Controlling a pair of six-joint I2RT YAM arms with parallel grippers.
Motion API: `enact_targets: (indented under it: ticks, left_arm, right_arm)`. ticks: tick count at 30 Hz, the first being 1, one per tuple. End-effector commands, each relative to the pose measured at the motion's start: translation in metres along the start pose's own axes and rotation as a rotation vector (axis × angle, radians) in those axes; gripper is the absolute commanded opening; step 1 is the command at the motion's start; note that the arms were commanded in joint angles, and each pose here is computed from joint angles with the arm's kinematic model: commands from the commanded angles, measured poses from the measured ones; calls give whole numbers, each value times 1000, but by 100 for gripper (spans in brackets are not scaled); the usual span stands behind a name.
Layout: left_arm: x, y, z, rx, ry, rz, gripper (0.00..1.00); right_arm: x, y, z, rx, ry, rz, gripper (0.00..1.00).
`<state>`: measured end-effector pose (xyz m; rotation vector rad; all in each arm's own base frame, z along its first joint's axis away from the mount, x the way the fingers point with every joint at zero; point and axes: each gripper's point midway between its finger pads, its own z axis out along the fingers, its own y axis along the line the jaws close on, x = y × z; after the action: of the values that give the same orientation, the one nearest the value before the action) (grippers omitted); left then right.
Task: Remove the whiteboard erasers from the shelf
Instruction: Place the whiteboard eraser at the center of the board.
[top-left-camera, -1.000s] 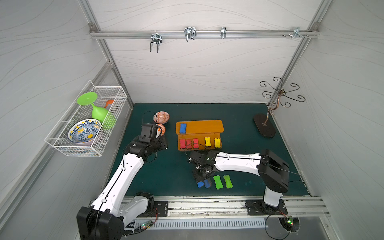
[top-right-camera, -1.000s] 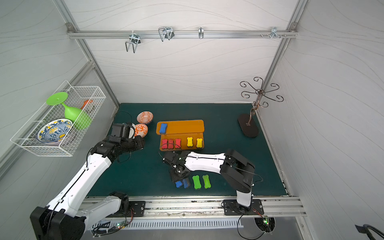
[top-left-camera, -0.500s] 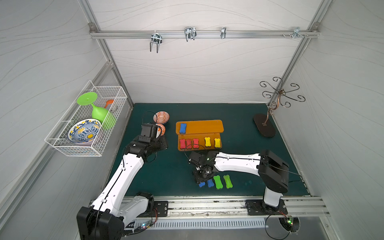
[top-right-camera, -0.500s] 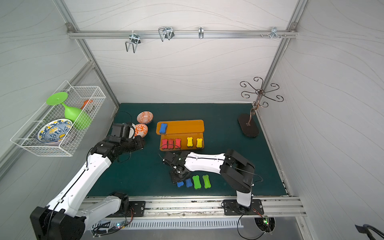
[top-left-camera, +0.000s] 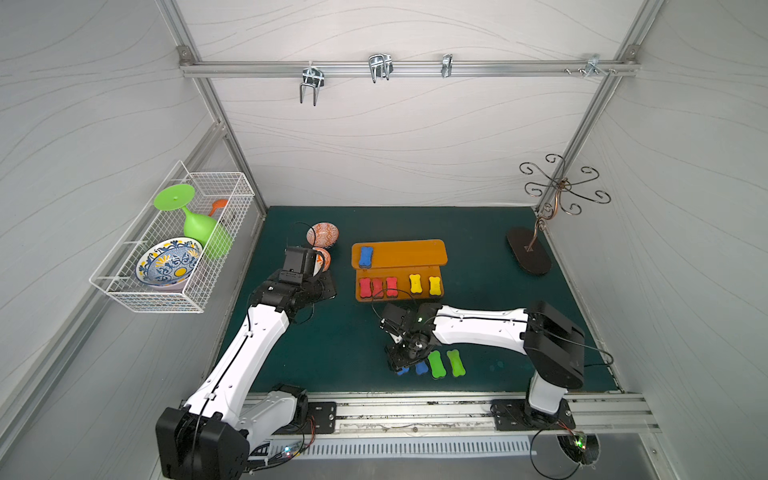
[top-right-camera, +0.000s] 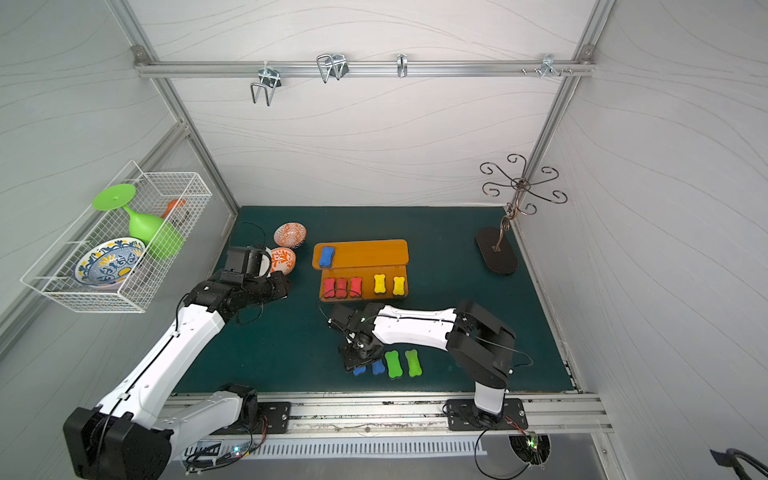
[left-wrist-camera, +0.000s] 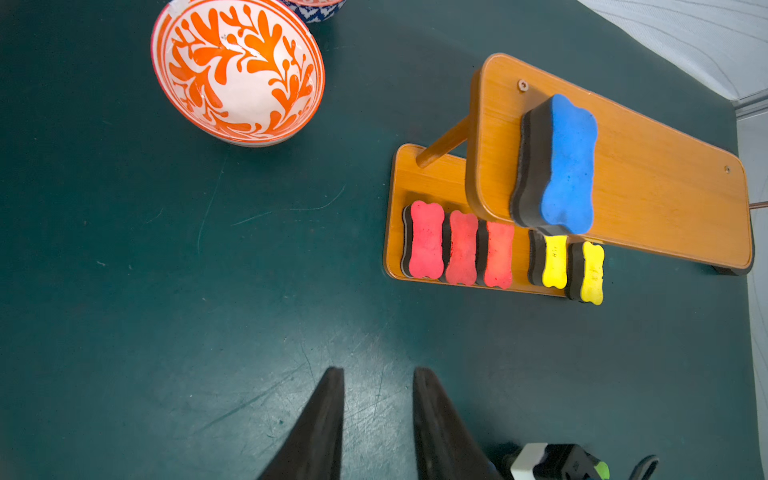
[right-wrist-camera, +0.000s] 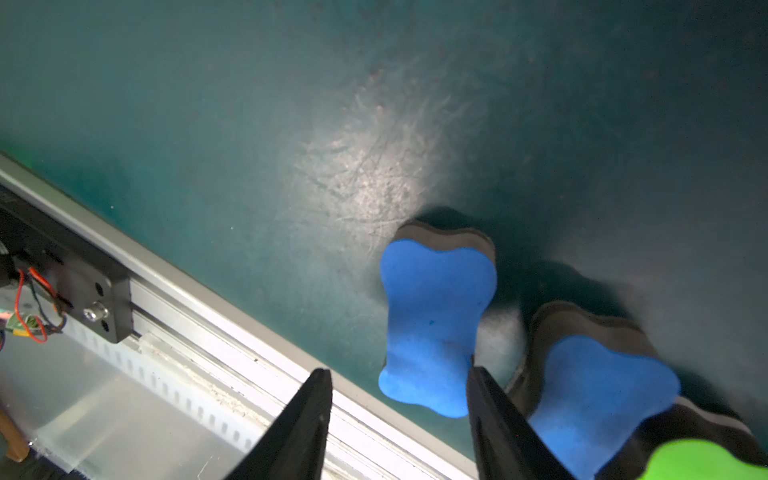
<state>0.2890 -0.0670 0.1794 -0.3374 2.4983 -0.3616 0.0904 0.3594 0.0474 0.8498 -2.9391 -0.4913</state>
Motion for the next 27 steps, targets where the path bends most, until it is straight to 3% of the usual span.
enact_targets:
  ticks: [1, 9, 14, 18, 27]
  left_arm:
    - [-15, -10, -7, 33, -33, 1, 32]
    - [-17, -14, -8, 45, -26, 5, 32]
    - [-21, -36, -19, 69, -33, 79, 32]
    - [-32, -52, -26, 13, -18, 191, 33]
    - [-49, -87, -11, 5, 83, 325, 57]
  right_arm:
    - [9, 3, 1, -26, 25, -22, 57]
    - [8, 7, -9, -39, -1, -48, 57]
    - [-17, -7, -66, -37, -161, -77, 61]
    - [-42, -35, -105, -13, -294, -115, 64]
    - [-76, -74, -148, 27, -442, -159, 68]
